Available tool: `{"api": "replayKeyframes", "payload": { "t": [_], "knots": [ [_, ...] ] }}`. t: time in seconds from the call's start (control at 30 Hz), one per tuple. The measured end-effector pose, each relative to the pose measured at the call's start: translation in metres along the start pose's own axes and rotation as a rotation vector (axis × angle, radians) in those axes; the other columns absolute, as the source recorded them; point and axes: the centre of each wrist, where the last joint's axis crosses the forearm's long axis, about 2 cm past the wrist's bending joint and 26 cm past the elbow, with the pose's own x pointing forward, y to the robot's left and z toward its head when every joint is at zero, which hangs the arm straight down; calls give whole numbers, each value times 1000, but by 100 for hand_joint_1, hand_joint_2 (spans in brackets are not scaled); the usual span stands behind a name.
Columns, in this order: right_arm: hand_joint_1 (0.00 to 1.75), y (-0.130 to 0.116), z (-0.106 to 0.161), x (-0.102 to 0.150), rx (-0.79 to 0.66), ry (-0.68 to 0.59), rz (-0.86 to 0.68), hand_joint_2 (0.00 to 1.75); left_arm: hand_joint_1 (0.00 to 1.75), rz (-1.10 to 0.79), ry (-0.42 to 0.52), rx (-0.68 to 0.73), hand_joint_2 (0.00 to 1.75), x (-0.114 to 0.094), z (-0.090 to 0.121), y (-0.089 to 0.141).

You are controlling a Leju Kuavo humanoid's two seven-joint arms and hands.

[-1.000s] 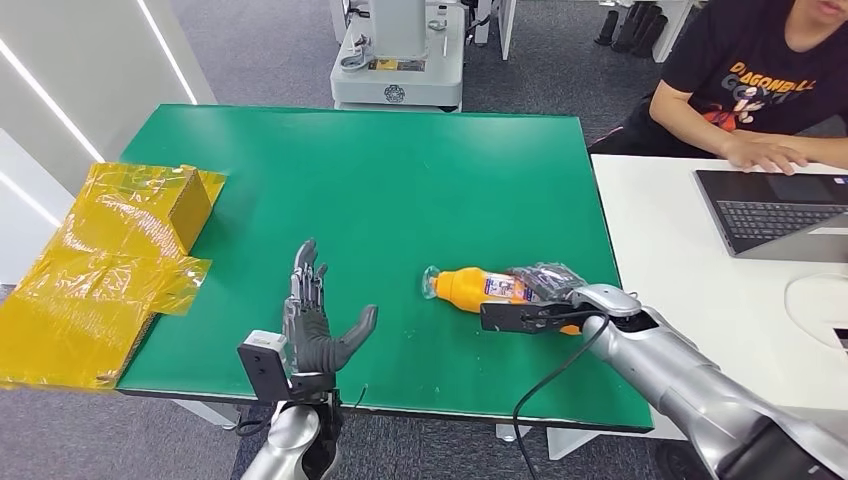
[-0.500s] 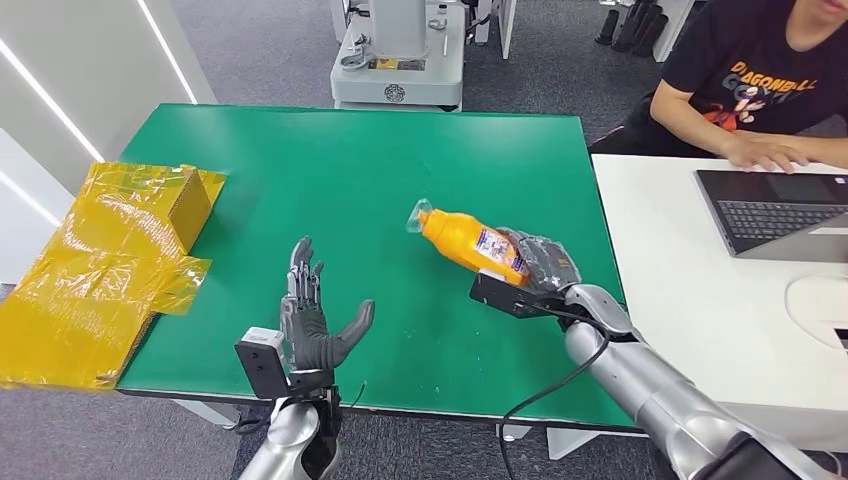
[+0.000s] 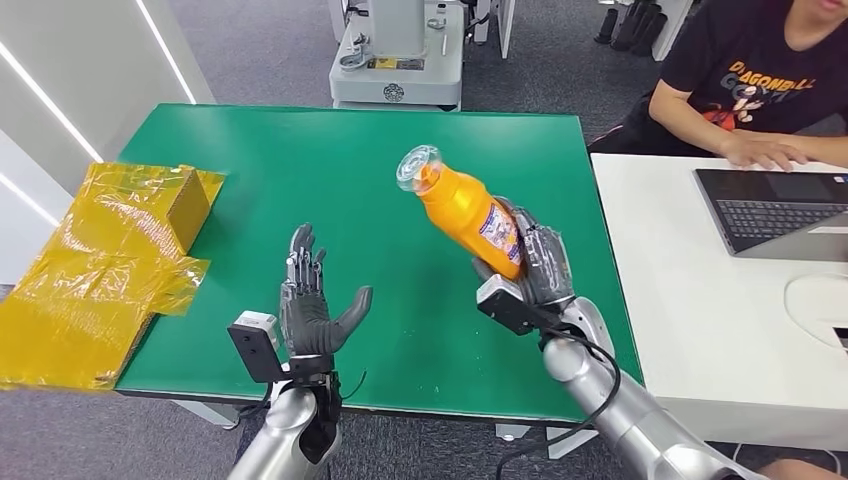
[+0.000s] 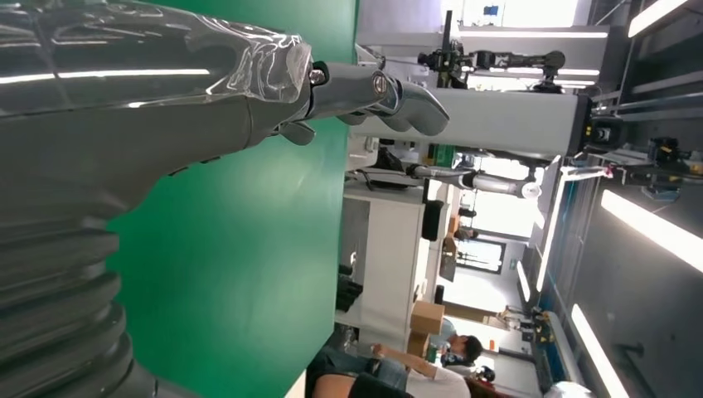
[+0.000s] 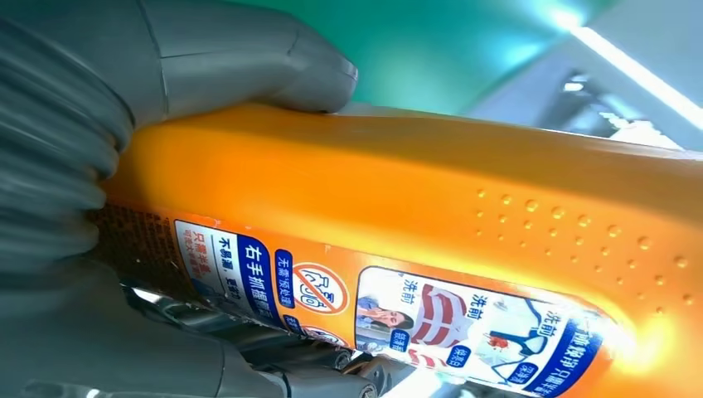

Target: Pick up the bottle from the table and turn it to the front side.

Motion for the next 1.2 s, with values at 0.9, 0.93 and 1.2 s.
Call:
{"api": "replayKeyframes", "payload": {
  "t": [0.9, 0.93, 1.2],
  "knots": [
    [175, 63, -1, 67, 300, -31, -375, 175, 0, 12, -103, -169, 175, 31, -36, -5],
    [175, 64, -1, 68, 309, -31, -376, 175, 0, 12, -101, -173, 175, 32, -37, -6],
    [175, 67, -3, 67, 341, -29, -370, 175, 0, 40, 4, -244, 175, 34, -41, -10]
  ]
}}
